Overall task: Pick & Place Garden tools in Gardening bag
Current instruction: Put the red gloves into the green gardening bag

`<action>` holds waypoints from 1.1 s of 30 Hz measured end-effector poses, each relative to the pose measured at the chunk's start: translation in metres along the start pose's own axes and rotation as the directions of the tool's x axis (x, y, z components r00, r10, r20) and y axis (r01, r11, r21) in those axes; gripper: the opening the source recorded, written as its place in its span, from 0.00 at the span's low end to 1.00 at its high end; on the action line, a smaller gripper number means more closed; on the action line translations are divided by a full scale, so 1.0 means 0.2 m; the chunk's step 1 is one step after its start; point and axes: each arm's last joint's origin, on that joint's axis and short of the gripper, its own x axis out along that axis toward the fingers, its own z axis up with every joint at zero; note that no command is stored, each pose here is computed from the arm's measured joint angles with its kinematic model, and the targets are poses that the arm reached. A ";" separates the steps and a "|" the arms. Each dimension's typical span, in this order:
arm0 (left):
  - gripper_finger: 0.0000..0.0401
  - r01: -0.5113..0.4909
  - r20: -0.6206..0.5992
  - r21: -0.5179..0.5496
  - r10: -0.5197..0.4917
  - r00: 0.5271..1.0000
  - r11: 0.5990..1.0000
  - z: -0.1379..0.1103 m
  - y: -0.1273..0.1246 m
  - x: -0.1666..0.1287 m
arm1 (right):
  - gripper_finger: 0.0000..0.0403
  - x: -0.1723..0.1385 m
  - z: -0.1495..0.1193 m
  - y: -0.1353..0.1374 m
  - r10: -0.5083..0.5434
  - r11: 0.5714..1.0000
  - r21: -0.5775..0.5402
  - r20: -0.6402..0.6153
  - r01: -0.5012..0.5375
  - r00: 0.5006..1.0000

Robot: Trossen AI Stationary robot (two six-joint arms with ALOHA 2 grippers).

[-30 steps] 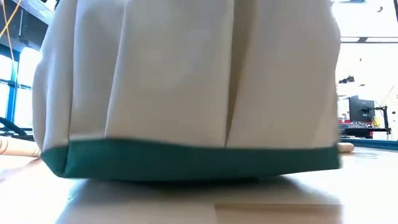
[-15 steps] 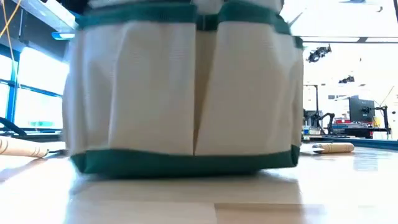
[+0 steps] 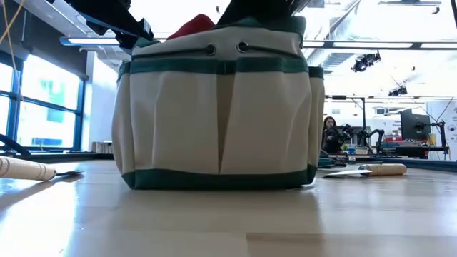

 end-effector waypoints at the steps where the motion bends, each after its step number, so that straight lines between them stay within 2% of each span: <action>1: 0.65 0.000 0.000 0.000 0.000 1.000 1.000 0.00 0.00 0.00 | 0.60 0.00 0.00 0.00 -0.003 1.000 -0.002 -0.001 0.003 1.000; 9: 0.65 0.000 0.000 0.003 0.000 1.000 1.000 0.00 0.00 0.00 | 0.60 -0.05 0.03 0.02 0.066 0.996 0.055 0.034 -0.068 0.997; 17: 0.65 0.000 -0.002 0.000 0.000 1.000 1.000 0.00 0.00 0.00 | 0.60 -0.12 0.07 0.01 0.063 0.994 0.084 0.079 -0.070 0.995; 26: 0.65 0.027 -0.010 -0.005 -0.027 1.000 1.000 0.00 0.00 0.00 | 0.60 -0.13 0.08 0.00 0.065 0.993 0.090 0.084 -0.072 0.994; 33: 0.65 0.045 -0.025 -0.009 -0.045 0.999 0.999 -0.01 -0.01 0.00 | 0.60 -0.13 0.08 -0.03 0.057 0.980 0.184 0.089 -0.073 0.994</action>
